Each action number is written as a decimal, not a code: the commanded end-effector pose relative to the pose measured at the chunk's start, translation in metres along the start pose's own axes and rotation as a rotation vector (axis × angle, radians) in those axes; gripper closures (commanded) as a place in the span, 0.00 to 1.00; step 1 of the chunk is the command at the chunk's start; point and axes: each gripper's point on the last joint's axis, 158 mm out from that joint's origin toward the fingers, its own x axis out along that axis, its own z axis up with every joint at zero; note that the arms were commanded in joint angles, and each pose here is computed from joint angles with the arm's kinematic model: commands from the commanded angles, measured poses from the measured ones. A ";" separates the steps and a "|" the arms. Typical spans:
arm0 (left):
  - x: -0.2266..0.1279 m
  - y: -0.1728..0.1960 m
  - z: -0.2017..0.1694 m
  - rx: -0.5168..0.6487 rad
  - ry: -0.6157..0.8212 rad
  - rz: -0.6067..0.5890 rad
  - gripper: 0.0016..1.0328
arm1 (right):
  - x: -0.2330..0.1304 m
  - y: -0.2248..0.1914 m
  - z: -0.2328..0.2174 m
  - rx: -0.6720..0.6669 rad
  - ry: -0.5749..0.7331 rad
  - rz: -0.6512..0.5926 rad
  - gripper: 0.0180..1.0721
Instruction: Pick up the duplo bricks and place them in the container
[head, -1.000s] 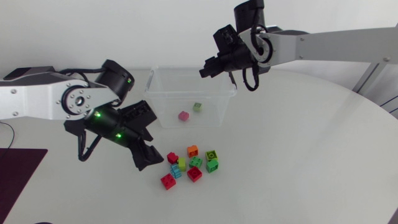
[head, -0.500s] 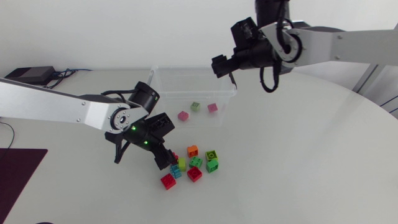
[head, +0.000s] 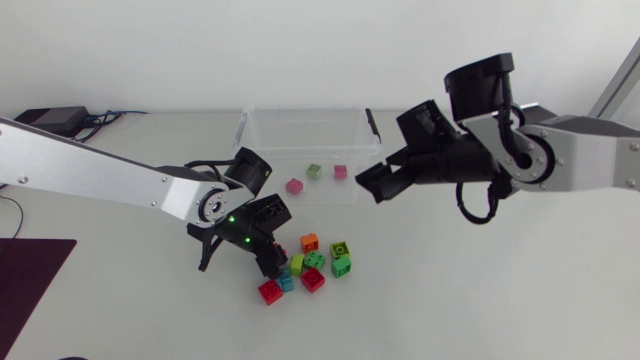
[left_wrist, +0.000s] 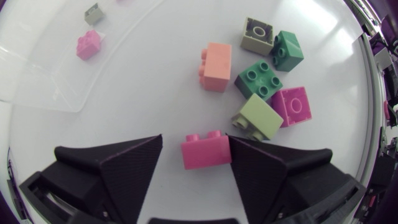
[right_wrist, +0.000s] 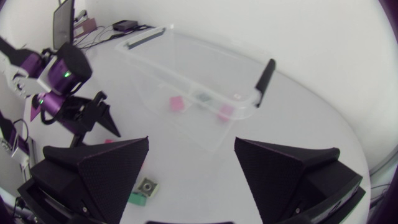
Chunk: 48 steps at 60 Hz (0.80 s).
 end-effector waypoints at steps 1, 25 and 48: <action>0.009 -0.007 -0.016 -0.013 0.041 -0.020 0.89 | 0.002 0.024 -0.024 -0.037 0.050 0.053 0.05; -0.078 0.007 0.021 0.022 -0.125 0.072 0.93 | 0.061 0.070 -0.112 0.019 0.415 0.100 0.05; -0.186 0.046 0.093 0.002 -0.444 0.233 0.93 | 0.101 0.058 -0.129 0.084 0.491 0.005 0.13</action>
